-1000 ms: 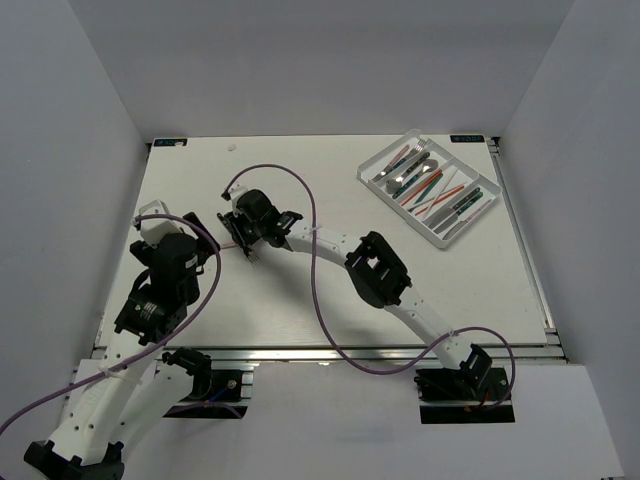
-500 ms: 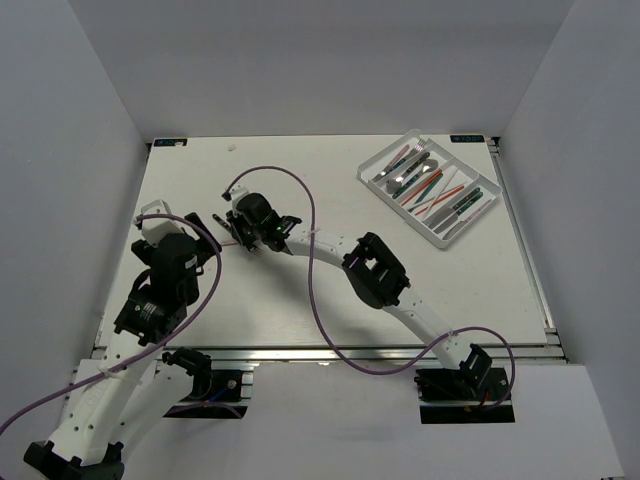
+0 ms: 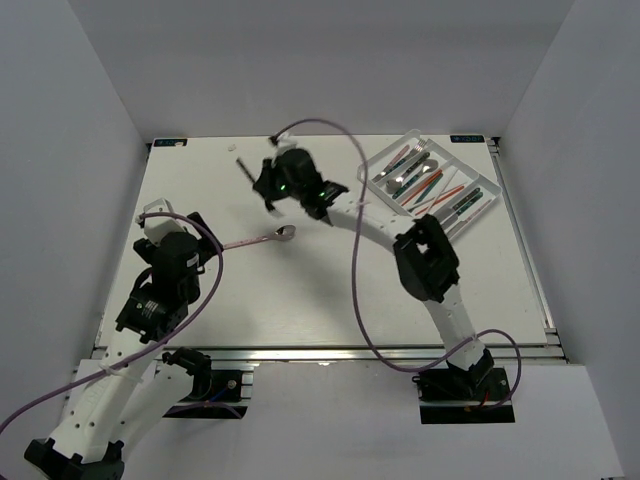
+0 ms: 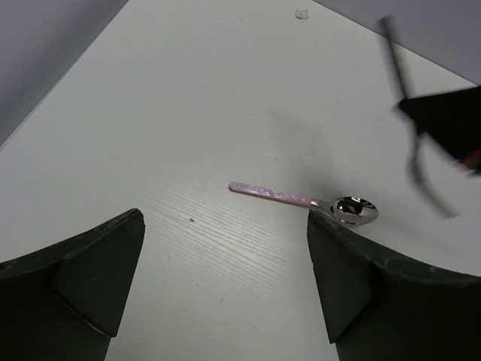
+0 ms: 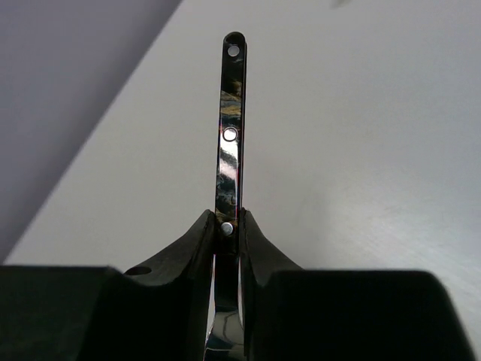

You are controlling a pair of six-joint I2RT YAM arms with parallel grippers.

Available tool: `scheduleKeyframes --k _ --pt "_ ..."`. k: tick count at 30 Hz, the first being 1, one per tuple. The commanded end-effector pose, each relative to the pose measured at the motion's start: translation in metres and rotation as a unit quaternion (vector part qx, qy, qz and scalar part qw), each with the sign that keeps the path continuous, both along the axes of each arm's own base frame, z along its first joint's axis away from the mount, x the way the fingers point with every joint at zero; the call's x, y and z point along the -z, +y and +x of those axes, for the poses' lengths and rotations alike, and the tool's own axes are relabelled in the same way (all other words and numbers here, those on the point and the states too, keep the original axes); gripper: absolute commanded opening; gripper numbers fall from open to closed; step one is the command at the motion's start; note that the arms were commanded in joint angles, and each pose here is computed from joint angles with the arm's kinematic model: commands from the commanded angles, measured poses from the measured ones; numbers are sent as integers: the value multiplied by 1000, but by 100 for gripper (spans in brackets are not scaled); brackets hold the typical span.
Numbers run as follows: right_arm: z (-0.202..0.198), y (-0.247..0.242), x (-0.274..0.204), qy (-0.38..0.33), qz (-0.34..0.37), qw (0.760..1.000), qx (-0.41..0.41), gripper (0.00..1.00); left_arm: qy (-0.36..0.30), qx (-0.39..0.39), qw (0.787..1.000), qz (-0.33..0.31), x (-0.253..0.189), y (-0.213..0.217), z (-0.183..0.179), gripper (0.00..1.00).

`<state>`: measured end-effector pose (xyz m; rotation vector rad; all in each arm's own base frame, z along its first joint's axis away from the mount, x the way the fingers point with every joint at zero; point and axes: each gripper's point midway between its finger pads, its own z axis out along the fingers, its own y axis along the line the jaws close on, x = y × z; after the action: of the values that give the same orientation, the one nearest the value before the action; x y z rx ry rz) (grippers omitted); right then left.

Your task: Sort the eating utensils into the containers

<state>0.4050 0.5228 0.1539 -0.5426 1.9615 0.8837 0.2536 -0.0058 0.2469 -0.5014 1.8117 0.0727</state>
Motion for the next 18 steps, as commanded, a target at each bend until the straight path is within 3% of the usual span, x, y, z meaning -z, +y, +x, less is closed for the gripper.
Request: scheduleKeyframes --k 1,3,5,8,11,18 --pt "88 -93 -109 -27 111 979 172 0 -1 1 1000 1 1 -1 2 98" --pt "136 -166 -91 15 108 953 284 0 1 2 1000 1 1 -1 3 98" --pt "168 -244 -63 77 121 905 401 0 4 4 1000 2 3 -2 4 98" --pt "199 -327 -42 123 161 843 498 0 11 8 1000 3 6 -4 5 98" --pt "224 -375 -34 135 200 814 528 0 19 13 1000 5 10 -7 7 98" --pt "265 -403 10 135 149 825 529 0 25 15 1000 7 13 -8 9 98"
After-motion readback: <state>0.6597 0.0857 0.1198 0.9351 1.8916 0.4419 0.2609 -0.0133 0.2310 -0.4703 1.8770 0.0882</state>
